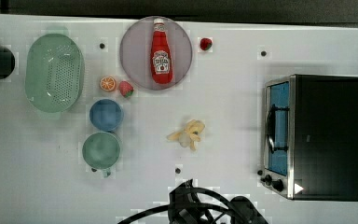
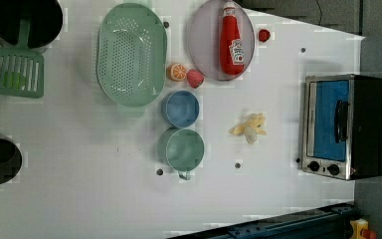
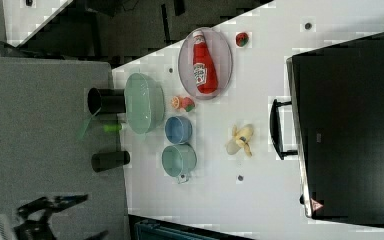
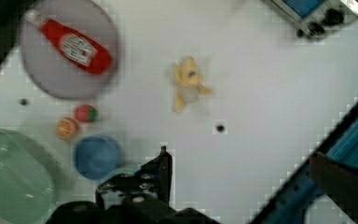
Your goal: Pick banana from table and place on oven.
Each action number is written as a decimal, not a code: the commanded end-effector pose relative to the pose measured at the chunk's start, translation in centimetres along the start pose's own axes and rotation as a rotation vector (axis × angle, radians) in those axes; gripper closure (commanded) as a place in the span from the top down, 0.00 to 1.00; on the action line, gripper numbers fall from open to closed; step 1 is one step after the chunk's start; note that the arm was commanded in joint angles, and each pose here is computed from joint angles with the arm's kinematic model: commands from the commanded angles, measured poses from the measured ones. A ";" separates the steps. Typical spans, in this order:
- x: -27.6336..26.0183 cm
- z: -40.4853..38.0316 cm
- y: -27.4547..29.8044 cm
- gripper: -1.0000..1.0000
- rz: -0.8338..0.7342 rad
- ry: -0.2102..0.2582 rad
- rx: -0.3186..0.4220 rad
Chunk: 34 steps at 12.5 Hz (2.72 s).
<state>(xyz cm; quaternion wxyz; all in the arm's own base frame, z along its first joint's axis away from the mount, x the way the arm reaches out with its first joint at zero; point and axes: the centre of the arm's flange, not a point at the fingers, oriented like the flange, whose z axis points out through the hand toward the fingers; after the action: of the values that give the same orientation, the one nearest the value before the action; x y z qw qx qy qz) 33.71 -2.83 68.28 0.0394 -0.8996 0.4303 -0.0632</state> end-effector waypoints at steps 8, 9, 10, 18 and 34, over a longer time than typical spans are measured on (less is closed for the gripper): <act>5.5 25.4 -7.2 1.00 0.024 -0.124 -0.159; 5.7 27.7 -7.2 1.00 0.028 -0.120 -0.157; 5.9 30.0 -7.1 1.00 0.032 -0.120 -0.159; 5.7 46.2 -4.9 1.00 0.054 -0.104 -0.168; 4.6 52.4 -4.6 0.18 0.042 -0.078 -0.143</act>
<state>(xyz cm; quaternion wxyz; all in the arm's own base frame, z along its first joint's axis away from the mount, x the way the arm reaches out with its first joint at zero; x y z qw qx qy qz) 48.33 -2.04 17.29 -0.0090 -0.9066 0.4219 0.0015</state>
